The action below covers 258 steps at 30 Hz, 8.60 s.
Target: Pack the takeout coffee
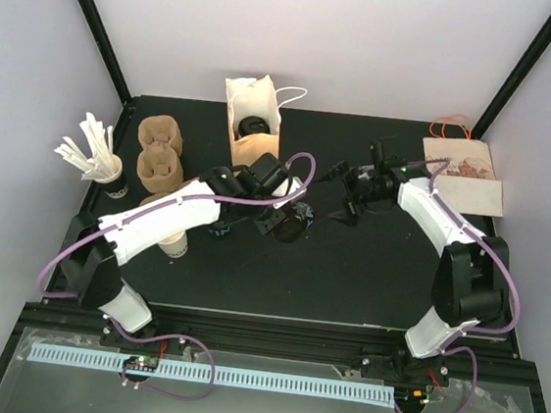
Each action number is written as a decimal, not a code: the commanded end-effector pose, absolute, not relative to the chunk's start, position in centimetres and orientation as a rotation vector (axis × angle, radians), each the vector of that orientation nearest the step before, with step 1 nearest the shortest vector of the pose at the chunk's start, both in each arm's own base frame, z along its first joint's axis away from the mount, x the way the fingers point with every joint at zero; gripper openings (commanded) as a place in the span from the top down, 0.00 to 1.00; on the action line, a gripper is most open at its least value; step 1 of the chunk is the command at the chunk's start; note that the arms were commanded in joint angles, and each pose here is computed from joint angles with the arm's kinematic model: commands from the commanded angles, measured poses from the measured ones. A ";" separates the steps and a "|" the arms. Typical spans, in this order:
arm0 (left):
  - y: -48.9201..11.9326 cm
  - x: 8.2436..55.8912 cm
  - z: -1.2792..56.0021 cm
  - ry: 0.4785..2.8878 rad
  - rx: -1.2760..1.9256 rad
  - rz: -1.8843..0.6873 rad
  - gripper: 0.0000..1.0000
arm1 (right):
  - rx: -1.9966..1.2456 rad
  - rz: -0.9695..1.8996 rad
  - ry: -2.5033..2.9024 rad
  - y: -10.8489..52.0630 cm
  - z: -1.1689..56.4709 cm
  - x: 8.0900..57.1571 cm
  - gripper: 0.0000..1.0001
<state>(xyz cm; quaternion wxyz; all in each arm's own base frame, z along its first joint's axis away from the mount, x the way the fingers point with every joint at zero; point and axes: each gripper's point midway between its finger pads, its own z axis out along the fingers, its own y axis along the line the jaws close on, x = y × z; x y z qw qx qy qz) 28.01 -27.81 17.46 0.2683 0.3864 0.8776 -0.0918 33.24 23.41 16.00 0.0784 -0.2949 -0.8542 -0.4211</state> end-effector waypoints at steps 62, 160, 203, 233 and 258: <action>-31.9 26.3 25.6 2.529 0.846 -0.841 0.01 | -2.249 0.202 -2.623 -15.4 16.8 18.6 0.00; -31.7 25.6 22.5 2.601 0.869 -0.899 0.01 | -1.956 0.347 -2.616 -16.0 12.2 28.2 0.00; -31.5 26.1 21.8 2.644 0.848 -0.859 0.01 | -1.953 0.499 -2.497 -16.9 8.0 29.4 0.20; -31.5 26.1 21.4 2.662 0.836 -0.857 0.01 | -1.984 0.479 -2.505 -16.7 8.7 29.0 0.38; -31.4 25.8 21.4 2.660 0.849 -0.862 0.01 | -1.957 0.489 -2.554 -17.3 8.8 30.0 0.20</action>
